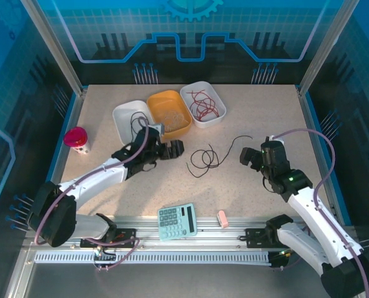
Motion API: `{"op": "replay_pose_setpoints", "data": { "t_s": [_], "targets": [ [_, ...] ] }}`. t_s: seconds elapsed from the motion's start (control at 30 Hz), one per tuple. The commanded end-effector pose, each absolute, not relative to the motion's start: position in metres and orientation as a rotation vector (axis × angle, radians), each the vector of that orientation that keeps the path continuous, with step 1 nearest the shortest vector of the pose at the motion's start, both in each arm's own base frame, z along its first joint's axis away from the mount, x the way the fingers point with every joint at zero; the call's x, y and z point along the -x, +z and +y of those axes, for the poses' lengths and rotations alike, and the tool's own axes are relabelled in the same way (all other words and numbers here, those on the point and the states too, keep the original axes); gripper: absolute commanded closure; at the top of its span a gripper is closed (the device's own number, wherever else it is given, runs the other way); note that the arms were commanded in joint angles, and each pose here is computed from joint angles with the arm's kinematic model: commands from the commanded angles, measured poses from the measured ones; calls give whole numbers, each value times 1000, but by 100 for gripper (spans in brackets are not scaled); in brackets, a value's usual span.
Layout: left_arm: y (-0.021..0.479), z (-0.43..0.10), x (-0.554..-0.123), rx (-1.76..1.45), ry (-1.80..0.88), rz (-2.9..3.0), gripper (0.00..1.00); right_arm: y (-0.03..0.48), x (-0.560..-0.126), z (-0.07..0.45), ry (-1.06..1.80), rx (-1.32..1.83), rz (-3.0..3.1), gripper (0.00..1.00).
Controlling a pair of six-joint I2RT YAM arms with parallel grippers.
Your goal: Untangle the cables
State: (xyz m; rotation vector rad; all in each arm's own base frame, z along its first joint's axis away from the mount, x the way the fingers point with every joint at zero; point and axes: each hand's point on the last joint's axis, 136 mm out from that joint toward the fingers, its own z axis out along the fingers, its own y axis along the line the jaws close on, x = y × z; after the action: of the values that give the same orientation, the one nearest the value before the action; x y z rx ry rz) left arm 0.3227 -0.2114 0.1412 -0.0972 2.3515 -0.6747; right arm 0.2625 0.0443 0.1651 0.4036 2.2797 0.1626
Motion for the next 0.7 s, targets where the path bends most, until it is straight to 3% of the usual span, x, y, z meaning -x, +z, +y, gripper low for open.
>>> {"op": "replay_pose_setpoints", "data": {
  "t_s": [0.0, 0.13, 0.43, 0.6, 0.67],
  "targets": [
    [131, -226, -295, 109, -710, 2387, 9, 164, -259, 32, 99, -470, 2301, 0],
    [113, -245, -276, 69, -732, 2403, 20, 158, -262, 34, 92, -474, 2329, 0],
    [92, -284, -283, 1, -799, 2424, 30, 153, -269, 46, 143, -457, 2356, 0],
    [78, -300, -291, -11, -817, 2456, 45, 152, -268, 49, 156, -447, 2364, 0],
    [76, -305, -293, -11, -827, 2457, 55, 151, -268, 50, 159, -445, 2365, 0]
  ]
}}
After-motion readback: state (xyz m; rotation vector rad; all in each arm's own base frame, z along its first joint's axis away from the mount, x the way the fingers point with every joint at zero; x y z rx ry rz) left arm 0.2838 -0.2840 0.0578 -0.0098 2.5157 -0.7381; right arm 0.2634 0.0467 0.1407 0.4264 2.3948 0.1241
